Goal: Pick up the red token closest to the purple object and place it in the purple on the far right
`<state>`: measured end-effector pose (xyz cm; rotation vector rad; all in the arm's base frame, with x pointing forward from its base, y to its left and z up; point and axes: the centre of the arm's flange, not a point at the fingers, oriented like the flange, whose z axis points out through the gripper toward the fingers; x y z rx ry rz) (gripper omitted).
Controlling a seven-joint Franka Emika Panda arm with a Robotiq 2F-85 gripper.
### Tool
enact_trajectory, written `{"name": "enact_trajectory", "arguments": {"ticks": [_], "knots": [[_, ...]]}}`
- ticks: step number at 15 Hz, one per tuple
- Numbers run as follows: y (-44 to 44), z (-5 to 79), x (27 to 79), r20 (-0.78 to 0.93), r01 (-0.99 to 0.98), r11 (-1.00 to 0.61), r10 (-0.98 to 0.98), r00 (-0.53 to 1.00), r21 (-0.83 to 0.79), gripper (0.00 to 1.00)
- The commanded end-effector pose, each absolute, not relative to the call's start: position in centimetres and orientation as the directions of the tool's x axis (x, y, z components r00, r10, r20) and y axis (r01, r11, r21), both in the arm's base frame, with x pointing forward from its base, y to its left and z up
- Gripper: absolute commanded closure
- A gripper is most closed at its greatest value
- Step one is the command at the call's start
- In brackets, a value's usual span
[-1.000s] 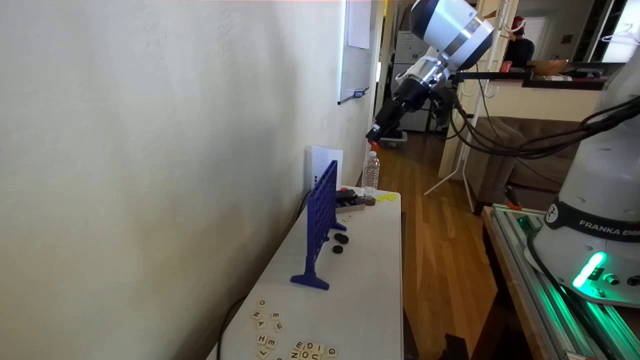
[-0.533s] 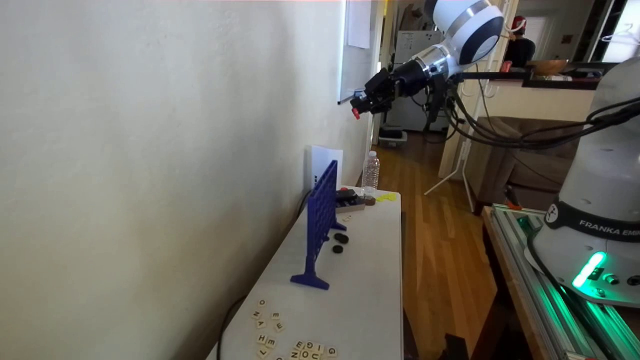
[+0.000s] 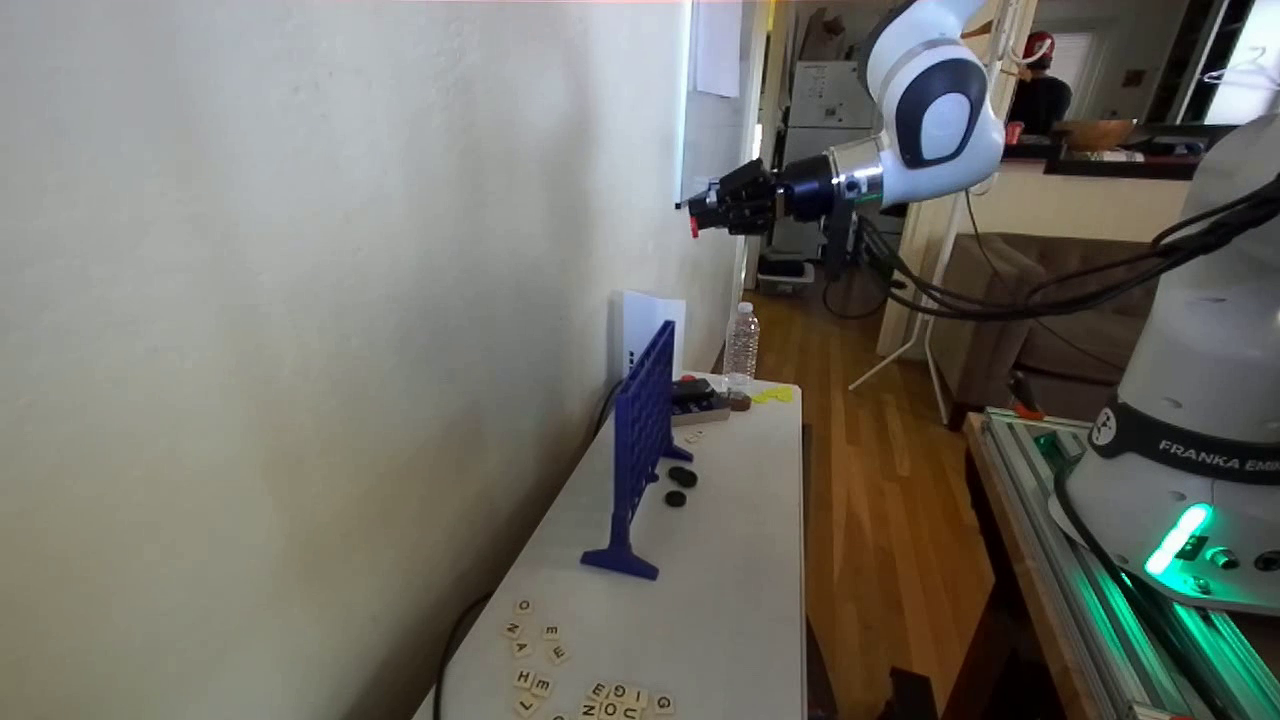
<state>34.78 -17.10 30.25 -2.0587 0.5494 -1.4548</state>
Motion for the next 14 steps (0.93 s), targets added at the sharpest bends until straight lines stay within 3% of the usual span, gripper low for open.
{"name": "enact_trajectory", "arguments": {"ticks": [1, 4, 5, 14], "knots": [[-16.7, 29.1, 34.9, 0.714, -0.022, -0.767, -0.607, 0.348, -0.641, 0.68], [-16.3, 27.5, 35.2, 0.704, -0.032, -0.767, -0.604, 0.373, -0.641, 0.68], [-16.4, 27.6, 35.2, 0.705, -0.033, -0.767, -0.604, 0.372, -0.640, 0.92], [-15.6, 25.8, 35.3, 0.796, 0.023, -0.821, -0.545, 0.264, -0.570, 0.92]]}}
